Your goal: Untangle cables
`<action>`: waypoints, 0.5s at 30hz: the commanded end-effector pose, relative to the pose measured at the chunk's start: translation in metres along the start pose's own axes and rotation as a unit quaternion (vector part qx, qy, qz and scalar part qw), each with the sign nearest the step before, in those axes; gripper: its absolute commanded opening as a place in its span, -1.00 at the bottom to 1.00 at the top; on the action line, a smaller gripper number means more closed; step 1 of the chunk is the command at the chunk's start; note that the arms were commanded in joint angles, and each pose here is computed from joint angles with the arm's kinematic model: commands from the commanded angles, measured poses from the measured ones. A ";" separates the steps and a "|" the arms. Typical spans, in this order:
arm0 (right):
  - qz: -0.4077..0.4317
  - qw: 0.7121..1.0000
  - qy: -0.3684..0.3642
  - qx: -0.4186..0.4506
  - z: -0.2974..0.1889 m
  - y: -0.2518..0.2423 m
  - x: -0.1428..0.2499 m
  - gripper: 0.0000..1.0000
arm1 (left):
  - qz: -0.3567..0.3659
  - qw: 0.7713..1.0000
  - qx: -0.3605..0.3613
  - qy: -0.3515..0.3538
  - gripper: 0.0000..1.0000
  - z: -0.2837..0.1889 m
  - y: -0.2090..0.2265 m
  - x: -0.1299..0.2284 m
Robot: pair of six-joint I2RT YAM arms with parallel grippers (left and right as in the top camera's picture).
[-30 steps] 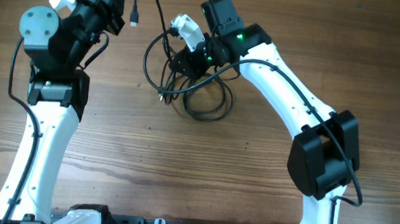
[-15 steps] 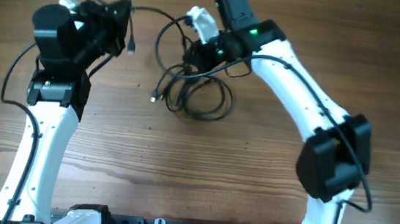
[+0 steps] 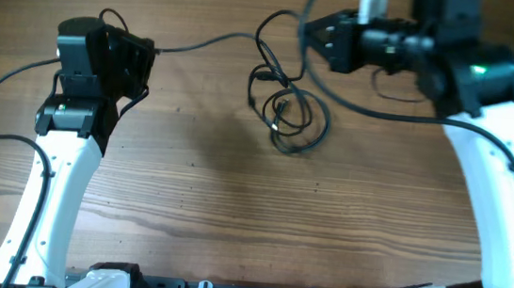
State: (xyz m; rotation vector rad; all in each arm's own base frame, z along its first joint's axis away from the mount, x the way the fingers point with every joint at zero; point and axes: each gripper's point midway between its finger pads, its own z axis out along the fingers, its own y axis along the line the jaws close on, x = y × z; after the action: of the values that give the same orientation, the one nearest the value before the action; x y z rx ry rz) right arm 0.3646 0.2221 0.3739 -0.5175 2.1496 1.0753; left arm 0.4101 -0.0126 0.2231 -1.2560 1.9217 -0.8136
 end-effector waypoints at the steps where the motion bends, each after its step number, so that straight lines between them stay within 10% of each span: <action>1: 0.037 0.999 -0.012 -0.010 -0.023 -0.001 -0.006 -0.91 | 0.044 0.997 -0.025 -0.050 -0.92 -0.005 0.007 -0.017; 9: 0.107 0.988 -0.050 -0.101 -0.069 -0.007 -0.029 -0.91 | 0.106 0.989 -0.078 -0.068 -0.92 -0.007 0.028 -0.024; 15: 0.121 0.981 -0.114 0.103 -0.100 -0.099 -0.038 -0.91 | 0.106 0.987 -0.091 -0.075 -0.92 -0.008 0.033 -0.026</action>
State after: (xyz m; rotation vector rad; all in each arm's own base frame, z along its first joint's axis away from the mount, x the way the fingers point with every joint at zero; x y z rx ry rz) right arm 0.3891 0.1259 0.3999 -0.1794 2.0956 1.2584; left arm 0.3961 0.0060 0.2024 -1.1651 2.0313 -0.5474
